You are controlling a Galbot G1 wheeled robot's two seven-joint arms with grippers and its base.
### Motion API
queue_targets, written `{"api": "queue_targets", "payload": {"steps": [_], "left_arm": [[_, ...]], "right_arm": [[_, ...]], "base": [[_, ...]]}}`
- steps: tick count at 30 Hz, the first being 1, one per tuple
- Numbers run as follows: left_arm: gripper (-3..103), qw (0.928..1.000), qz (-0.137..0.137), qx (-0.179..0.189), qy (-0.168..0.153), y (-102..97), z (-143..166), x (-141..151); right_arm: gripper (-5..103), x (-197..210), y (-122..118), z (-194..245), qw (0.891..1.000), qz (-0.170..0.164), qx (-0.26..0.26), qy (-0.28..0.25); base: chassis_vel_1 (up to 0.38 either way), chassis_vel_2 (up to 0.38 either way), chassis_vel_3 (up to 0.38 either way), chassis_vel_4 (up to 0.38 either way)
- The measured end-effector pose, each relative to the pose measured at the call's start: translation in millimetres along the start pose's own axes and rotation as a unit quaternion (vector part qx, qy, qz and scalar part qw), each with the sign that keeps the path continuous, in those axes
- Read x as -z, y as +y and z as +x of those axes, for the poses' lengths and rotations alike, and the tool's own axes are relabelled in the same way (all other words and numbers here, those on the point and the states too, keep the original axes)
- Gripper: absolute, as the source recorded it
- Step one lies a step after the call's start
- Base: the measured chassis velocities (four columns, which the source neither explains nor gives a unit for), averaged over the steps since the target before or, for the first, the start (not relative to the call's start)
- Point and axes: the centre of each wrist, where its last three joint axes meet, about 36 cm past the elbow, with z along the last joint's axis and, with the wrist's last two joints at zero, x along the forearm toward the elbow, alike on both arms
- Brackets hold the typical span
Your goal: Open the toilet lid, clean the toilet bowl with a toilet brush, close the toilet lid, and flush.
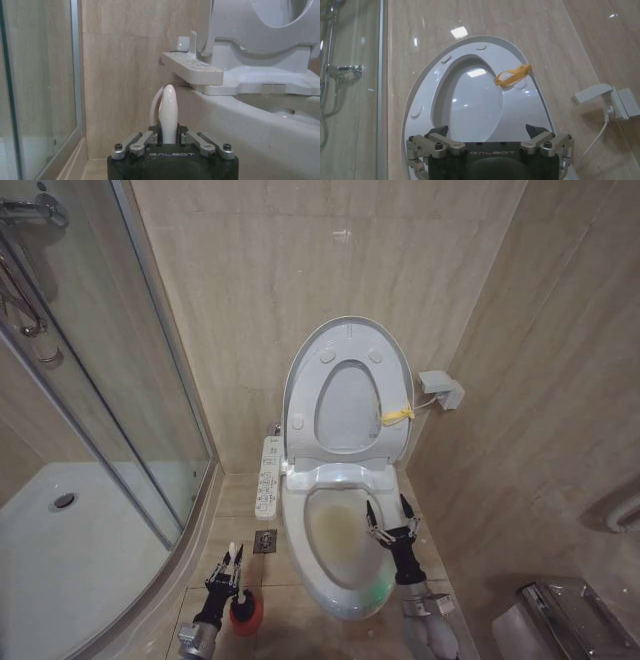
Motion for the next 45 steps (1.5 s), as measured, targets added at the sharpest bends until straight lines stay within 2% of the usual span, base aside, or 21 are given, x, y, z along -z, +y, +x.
{"api": "queue_targets", "payload": {"steps": [17,27,28,35,36,43,44,45], "left_arm": [[20,0.9996,-0.014,0.005,0.022,-5.9,6,-24],[19,0.9993,-0.014,0.005,0.035,-8.4,13,-25],[46,0.9992,-0.013,0.005,0.036,-8.5,16,-24],[46,0.999,-0.019,0.0,0.039,-6.0,29,-10],[73,0.9989,-0.024,-0.009,0.039,-1.0,31,-7],[73,0.9978,-0.044,-0.044,0.025,20.8,38,6],[98,0.9978,-0.046,-0.045,0.018,24.4,38,10],[98,0.9978,-0.046,-0.045,0.018,24.4,38,10]], "right_arm": [[100,3,-4,2,1.0,0.0,0.004,-0.001],[100,2,-5,0,1.0,0.0,0.005,-0.002],[100,1,-5,-1,1.0,-0.001,0.005,-0.003],[100,1,-3,-3,1.0,-0.003,0.007,-0.004],[100,1,-4,-4,1.0,-0.002,0.008,-0.004],[100,4,-6,-3,1.0,0.0,0.011,-0.004],[100,5,-6,-3,1.0,0.0,0.011,-0.005],[100,5,-6,-3,1.0,0.0,0.011,-0.005]], "base": [[0.0,0.0,0.0,0.0],[0.0,0.0,0.0,0.0],[0.0,0.0,0.0,0.0],[0.0,0.0,0.0,0.0],[0.0,0.0,0.0,0.0],[0.0,0.0,0.0,0.0],[0.0,0.0,0.0,0.0],[0.0,0.0,0.0,0.0]]}}
